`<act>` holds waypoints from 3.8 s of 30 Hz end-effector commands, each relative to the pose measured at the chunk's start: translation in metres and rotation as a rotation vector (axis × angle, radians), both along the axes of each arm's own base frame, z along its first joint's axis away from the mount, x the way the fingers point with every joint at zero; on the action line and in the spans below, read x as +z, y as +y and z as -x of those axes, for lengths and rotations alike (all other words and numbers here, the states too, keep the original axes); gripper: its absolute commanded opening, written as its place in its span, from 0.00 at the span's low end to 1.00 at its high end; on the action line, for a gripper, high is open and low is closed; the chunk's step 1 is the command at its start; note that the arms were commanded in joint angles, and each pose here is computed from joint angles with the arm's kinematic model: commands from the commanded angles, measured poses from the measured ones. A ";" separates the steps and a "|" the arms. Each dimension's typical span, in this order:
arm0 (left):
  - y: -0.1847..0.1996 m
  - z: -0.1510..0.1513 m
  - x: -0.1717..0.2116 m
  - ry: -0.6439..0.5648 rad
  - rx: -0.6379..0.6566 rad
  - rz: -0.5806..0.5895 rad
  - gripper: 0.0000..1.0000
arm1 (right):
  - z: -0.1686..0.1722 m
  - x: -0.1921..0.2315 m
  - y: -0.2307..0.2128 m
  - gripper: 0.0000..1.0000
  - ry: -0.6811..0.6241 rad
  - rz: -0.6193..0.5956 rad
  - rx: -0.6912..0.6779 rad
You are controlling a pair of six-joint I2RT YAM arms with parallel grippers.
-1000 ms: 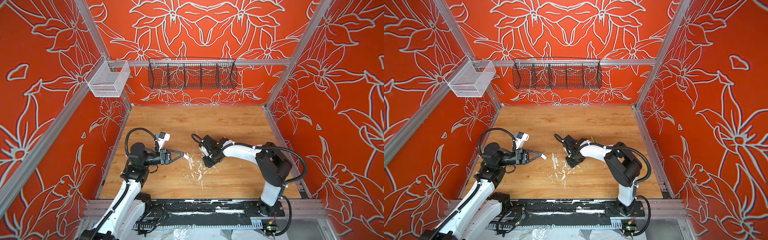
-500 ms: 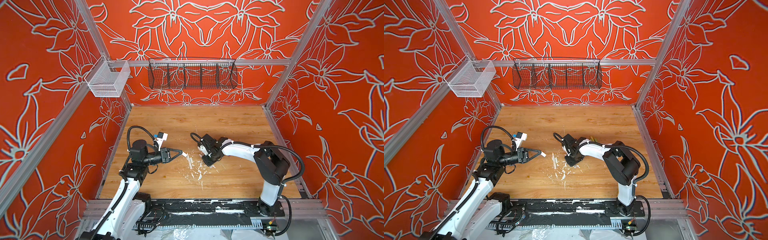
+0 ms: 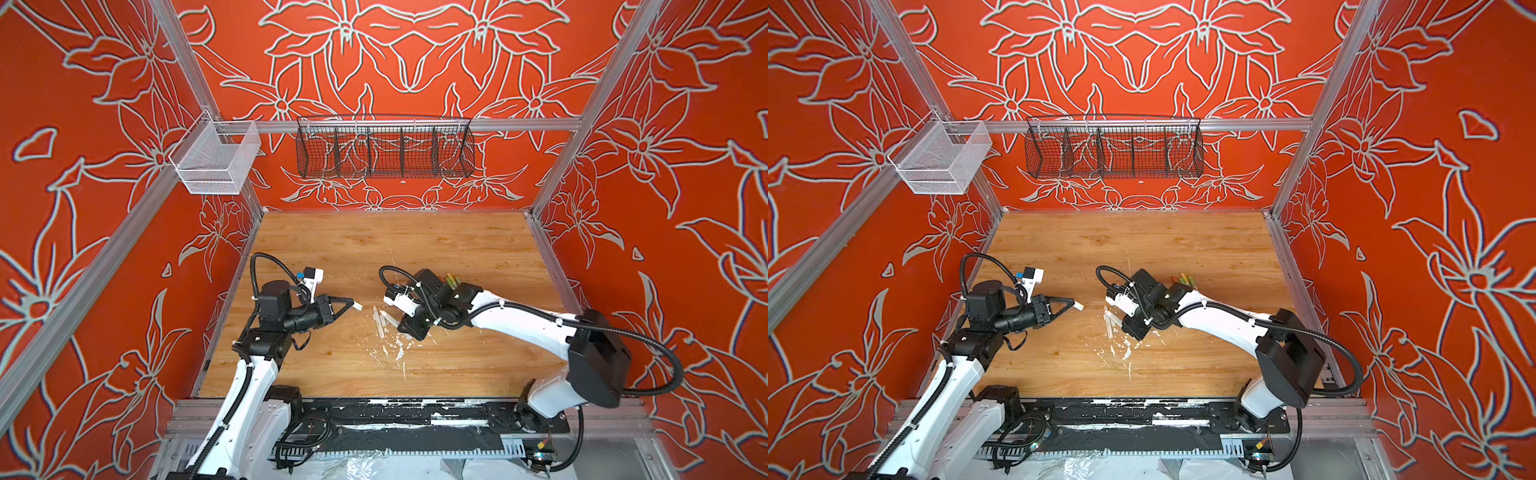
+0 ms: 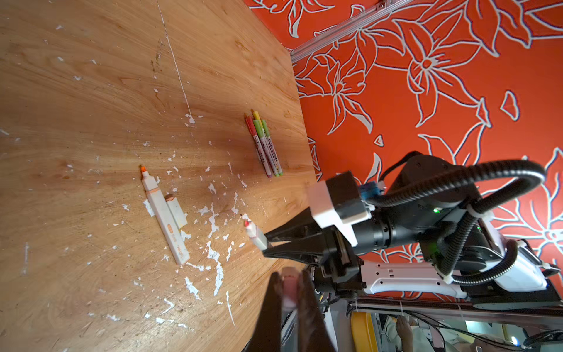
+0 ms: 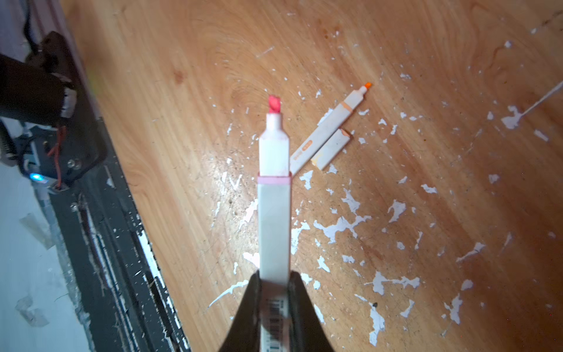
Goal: Insert the pens into the pen caps
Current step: 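Lift the marker and raise its tip toward the pink cap in the left gripper, then push the marker tip up into the pink cap with the right gripper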
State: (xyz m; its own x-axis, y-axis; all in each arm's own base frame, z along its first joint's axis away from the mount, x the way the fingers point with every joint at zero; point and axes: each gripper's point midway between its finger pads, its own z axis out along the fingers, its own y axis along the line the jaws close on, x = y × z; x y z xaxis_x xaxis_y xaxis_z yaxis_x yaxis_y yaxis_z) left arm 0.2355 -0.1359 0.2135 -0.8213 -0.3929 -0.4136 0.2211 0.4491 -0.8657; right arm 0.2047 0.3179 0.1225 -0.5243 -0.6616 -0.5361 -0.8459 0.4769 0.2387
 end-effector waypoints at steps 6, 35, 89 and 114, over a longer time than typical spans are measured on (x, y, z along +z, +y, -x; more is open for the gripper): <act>-0.008 0.002 0.015 -0.044 -0.077 0.072 0.00 | 0.024 0.035 0.004 0.10 -0.083 -0.142 0.145; -0.015 0.000 -0.002 0.056 -0.104 0.072 0.00 | 0.015 0.056 0.034 0.04 -0.179 -0.145 0.155; -0.006 -0.004 -0.004 0.058 -0.056 0.041 0.00 | 0.009 0.046 0.044 0.04 -0.159 -0.105 0.156; -0.007 -0.004 -0.012 0.085 -0.050 0.006 0.00 | 0.005 0.051 0.054 0.03 -0.185 -0.088 0.174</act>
State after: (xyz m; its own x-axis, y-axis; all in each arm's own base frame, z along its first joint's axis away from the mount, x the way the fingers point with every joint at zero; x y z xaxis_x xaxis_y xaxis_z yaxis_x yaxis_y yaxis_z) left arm 0.2399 -0.1408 0.1986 -0.8685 -0.3753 -0.3239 0.1543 0.4162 -0.8961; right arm 0.1944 0.3622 0.1595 -0.3393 -0.6883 -0.6412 -0.9340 0.3277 0.1424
